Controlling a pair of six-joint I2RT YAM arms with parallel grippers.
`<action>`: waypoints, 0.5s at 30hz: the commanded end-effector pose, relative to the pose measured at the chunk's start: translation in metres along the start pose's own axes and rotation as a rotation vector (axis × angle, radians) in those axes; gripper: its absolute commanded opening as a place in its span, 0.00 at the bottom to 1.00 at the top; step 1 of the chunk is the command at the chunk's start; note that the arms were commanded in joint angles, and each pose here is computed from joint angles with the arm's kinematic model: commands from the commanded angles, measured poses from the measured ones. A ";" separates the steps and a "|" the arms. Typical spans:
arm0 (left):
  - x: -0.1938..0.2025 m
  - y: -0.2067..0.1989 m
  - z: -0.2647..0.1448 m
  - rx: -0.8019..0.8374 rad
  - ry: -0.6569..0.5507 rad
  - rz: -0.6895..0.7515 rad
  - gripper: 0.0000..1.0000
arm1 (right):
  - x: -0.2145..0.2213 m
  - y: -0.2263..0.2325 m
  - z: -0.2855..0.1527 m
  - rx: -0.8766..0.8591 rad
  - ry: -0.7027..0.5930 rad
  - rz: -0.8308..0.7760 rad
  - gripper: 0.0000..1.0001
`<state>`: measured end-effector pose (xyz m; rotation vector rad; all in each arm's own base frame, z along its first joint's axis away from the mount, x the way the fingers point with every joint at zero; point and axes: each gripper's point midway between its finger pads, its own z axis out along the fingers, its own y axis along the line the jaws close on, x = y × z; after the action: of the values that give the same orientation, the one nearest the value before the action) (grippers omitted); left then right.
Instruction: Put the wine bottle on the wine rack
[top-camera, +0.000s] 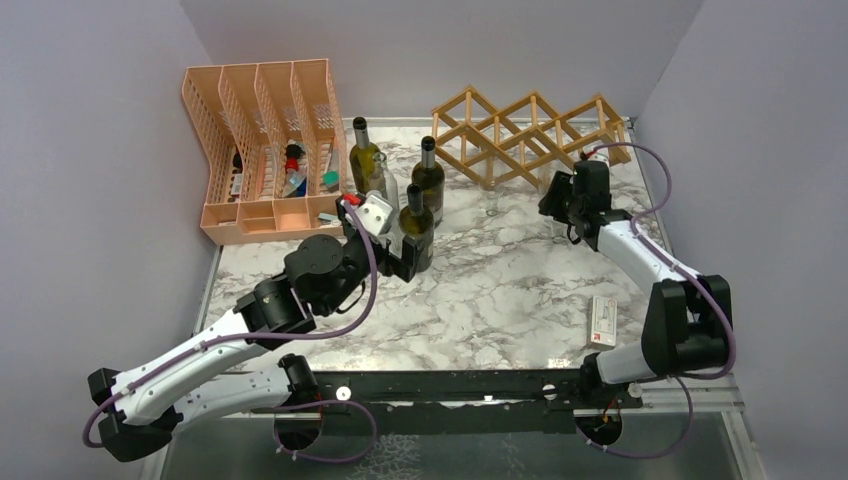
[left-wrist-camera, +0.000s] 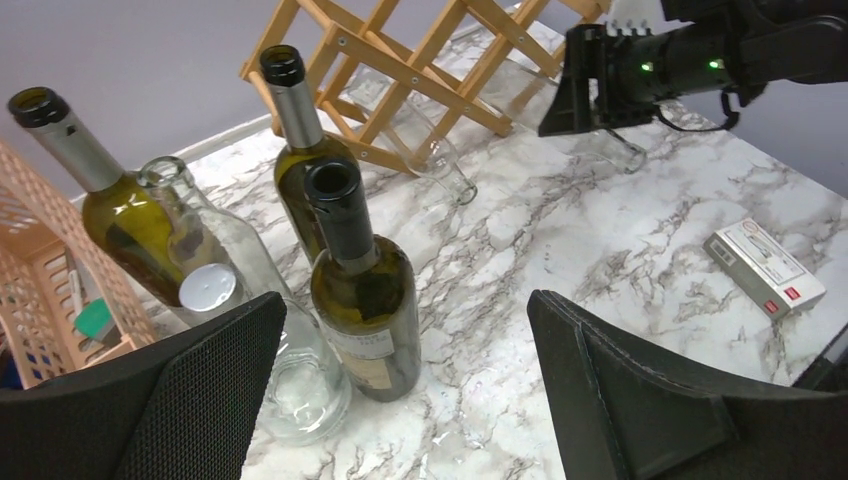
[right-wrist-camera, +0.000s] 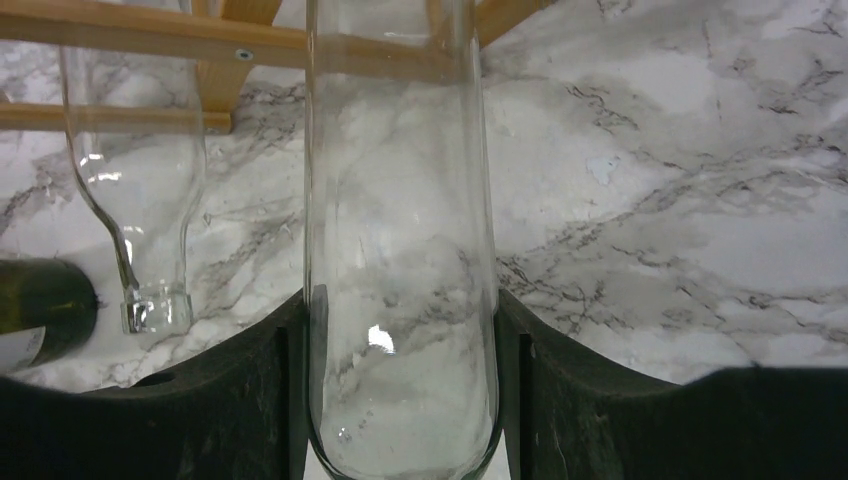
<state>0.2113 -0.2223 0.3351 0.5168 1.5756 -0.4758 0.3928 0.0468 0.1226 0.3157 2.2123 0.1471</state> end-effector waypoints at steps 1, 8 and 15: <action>-0.006 -0.016 0.002 0.088 0.004 0.017 0.99 | -0.065 0.029 0.016 -0.113 -0.250 0.086 0.01; -0.012 -0.020 -0.001 0.117 0.006 0.044 0.99 | -0.080 0.037 0.042 -0.151 -0.308 0.120 0.01; -0.018 -0.019 -0.007 0.126 -0.016 0.035 0.99 | -0.073 0.032 0.066 -0.176 -0.305 0.079 0.01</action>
<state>0.2027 -0.2361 0.3326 0.6317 1.5795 -0.5131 0.4586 0.0498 0.0980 0.3805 2.0616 0.2299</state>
